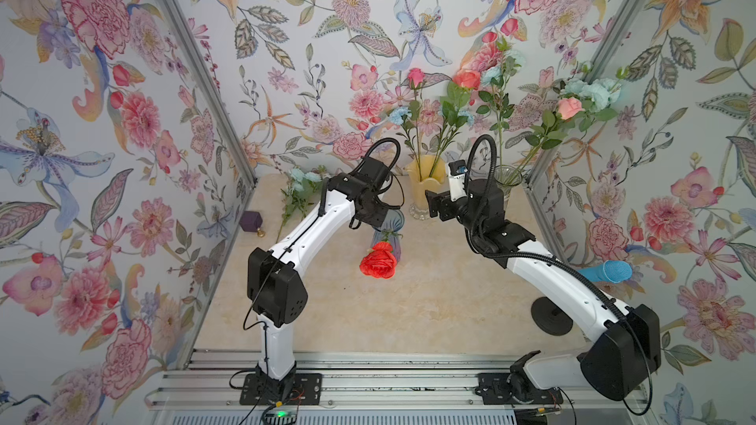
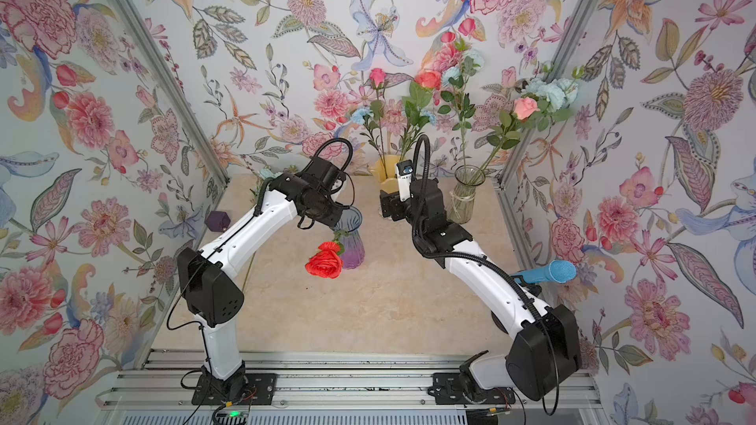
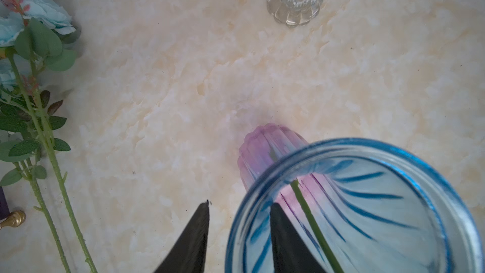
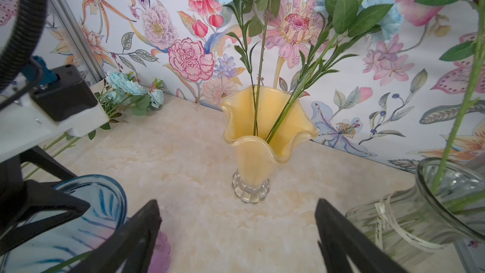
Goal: Pick out blue flowers from the vase
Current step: Move the vase to the center of the board.
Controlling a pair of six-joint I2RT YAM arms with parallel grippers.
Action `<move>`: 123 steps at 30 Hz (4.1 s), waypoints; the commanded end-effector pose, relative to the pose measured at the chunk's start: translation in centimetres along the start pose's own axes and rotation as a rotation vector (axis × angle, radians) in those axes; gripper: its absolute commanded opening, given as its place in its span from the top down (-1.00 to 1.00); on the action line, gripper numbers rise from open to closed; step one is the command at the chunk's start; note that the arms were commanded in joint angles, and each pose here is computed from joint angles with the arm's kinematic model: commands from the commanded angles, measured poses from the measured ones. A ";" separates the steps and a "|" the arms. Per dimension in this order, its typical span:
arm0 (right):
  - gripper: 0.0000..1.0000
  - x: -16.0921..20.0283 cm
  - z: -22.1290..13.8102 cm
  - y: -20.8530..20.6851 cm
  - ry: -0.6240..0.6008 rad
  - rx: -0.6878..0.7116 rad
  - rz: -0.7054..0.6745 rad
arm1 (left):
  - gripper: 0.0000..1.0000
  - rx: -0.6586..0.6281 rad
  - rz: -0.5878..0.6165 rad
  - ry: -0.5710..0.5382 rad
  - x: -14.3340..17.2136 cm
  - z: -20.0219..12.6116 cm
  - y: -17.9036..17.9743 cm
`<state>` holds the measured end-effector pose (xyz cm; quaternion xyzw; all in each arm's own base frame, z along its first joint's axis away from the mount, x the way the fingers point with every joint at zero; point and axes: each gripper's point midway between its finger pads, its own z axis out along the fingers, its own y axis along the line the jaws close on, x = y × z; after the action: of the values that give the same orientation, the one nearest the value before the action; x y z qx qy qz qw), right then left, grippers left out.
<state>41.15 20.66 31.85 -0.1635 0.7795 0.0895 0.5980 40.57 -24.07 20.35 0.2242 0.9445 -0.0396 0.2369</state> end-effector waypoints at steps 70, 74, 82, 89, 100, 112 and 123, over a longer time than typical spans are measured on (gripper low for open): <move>-0.95 -1.3 -3.4 -3.1 -0.075 -0.073 0.161 | 1.00 0.179 -0.562 -0.082 -2.6 -3.5 17.3; -0.97 -1.1 -3.6 -3.8 -0.074 -0.074 0.183 | 1.00 0.182 -0.596 -0.024 -3.5 -0.9 17.8; -0.98 -0.6 -3.6 -5.1 -0.064 -0.073 0.234 | 1.00 0.170 -0.649 0.032 -2.8 2.9 19.4; -0.98 -0.5 -3.1 -5.1 -0.054 -0.088 0.254 | 1.00 0.122 -0.630 0.015 -2.3 -0.1 19.7; -1.00 0.1 -2.6 -4.9 -0.028 -0.132 0.289 | 1.00 0.102 -0.602 0.054 1.6 -6.3 15.9; -0.99 0.8 -2.9 -6.6 -0.016 -0.147 0.354 | 1.00 0.177 -0.623 0.174 4.5 -4.2 13.8; -0.99 1.1 -2.8 -7.1 -0.009 -0.151 0.377 | 0.14 0.185 -0.684 0.142 3.4 -3.0 17.0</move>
<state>40.86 12.92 32.59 -0.0634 0.7819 0.2490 0.5679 43.19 -7.68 21.70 -0.0702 0.9755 -0.1747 0.1137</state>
